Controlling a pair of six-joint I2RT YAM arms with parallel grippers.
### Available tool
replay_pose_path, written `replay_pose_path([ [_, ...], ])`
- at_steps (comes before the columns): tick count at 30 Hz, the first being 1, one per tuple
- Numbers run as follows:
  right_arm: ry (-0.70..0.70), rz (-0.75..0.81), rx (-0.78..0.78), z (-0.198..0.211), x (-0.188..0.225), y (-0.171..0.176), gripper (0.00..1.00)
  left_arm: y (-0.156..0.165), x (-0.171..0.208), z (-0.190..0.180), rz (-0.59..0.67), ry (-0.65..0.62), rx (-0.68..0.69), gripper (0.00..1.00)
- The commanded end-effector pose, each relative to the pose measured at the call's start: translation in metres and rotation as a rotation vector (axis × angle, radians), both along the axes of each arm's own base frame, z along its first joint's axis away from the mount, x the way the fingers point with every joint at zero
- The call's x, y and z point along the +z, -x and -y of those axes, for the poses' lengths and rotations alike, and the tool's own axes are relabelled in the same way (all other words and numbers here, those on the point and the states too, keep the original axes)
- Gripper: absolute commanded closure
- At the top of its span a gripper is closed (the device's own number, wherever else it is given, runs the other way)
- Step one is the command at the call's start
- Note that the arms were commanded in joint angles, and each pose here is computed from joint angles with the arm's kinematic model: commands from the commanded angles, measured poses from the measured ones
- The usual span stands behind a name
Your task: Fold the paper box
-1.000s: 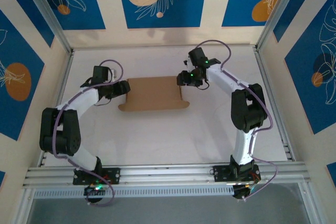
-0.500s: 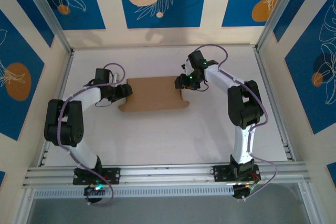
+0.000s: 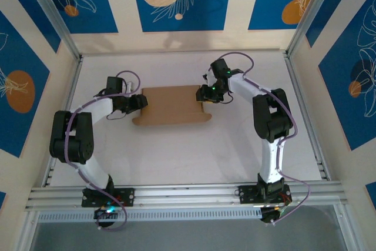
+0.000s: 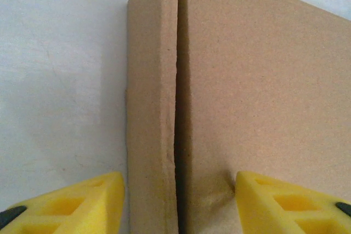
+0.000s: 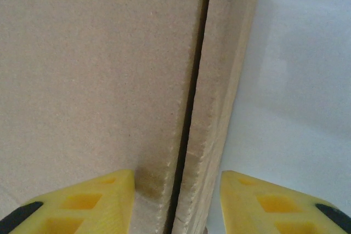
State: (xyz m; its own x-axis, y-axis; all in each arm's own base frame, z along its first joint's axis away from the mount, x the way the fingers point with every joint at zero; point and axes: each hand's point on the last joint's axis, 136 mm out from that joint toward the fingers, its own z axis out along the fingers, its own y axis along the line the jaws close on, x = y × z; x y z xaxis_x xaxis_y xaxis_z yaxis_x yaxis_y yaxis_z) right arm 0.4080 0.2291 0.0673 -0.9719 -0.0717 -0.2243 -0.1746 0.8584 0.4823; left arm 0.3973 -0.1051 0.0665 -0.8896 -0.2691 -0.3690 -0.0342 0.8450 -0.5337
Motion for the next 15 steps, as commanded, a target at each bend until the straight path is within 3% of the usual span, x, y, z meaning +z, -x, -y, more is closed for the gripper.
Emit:
replay_pose_path([
  [1, -0.02, -0.06, 0.007, -0.004, -0.016, 0.009, 0.56, 0.003, -0.013, -0.003, -0.024, 0.007, -0.011, 0.48],
  [15, 0.169, -0.13, 0.02, 0.003, -0.065, 0.025, 0.75, 0.016, -0.051, -0.006, -0.134, -0.007, 0.011, 0.68],
])
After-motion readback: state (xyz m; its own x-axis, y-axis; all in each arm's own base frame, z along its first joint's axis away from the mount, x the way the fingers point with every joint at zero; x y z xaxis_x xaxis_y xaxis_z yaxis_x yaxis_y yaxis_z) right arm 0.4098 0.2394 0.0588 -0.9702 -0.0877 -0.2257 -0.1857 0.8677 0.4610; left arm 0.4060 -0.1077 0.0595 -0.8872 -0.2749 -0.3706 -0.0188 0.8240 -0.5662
